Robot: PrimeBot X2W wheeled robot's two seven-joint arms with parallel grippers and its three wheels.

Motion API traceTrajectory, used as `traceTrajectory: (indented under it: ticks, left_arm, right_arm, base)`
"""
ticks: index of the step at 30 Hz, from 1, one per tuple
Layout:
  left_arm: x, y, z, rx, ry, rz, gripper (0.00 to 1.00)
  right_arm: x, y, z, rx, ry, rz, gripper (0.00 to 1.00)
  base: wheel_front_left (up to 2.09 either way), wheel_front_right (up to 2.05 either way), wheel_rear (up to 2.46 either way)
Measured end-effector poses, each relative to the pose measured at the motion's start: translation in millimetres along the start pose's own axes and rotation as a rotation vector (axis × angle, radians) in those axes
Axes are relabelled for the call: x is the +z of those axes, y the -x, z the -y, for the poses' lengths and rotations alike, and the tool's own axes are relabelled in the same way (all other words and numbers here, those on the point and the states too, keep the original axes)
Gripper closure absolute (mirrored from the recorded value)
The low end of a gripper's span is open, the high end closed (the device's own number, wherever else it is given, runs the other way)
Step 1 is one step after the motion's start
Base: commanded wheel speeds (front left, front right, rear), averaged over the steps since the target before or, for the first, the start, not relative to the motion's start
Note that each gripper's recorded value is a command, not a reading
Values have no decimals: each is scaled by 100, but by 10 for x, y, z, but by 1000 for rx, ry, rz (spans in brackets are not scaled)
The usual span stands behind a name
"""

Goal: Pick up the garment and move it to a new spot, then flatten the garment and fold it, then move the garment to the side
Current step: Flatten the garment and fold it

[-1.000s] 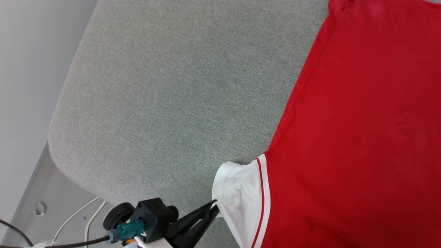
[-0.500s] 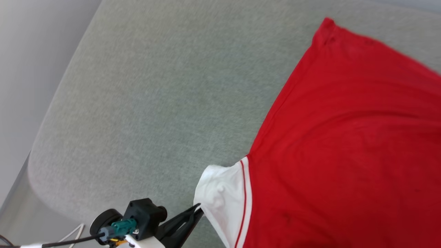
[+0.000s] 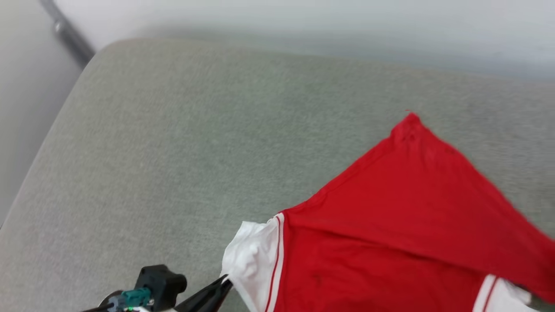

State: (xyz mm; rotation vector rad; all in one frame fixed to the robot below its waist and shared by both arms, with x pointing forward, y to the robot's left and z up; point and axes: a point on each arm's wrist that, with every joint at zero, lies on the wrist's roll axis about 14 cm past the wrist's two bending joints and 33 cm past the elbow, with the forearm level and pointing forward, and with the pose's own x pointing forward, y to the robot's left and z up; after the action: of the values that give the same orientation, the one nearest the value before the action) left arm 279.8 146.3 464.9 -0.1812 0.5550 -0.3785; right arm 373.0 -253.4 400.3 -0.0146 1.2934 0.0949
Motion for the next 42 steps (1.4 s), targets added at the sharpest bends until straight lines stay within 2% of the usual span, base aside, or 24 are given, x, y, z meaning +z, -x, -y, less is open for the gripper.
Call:
traceTrajectory:
  ticks: [4,13,22,23,24,25,32,38,42]
  left_arm:
    - [-36,19,60,-19,-3,8,100]
    - [5,-9,142,-54,-17,44,100]
    - [11,-101,153,-69,-10,46,100]
    - [16,-105,153,-71,-11,47,100]
    - [12,-105,153,-72,-11,46,100]
    - [9,-107,149,-71,-11,44,100]
    - [37,-121,135,-69,-17,49,100]
    - [39,-148,148,-70,-16,39,100]
    - [15,-171,107,-55,4,20,100]
  right_arm:
    - [-340,131,-14,35,-75,36,100]
    - [-1024,274,-44,54,-160,16,100]
    - [-1217,141,-107,76,-187,-23,100]
    - [-1197,136,-118,82,-186,-16,95]
    - [-1181,134,-115,82,-183,-9,16]
    - [-1163,137,-104,81,-178,-7,0]
    - [-732,230,-114,112,-121,81,0]
    - [-13,369,-305,153,0,198,0]
    - [455,379,-596,198,103,237,0]
  base:
    - [0,0,0]
    - [0,0,0]
    - [0,0,0]
    - [0,0,0]
    - [0,0,0]
    - [0,0,0]
    - [0,0,0]
    - [0,0,0]
    - [0,0,0]
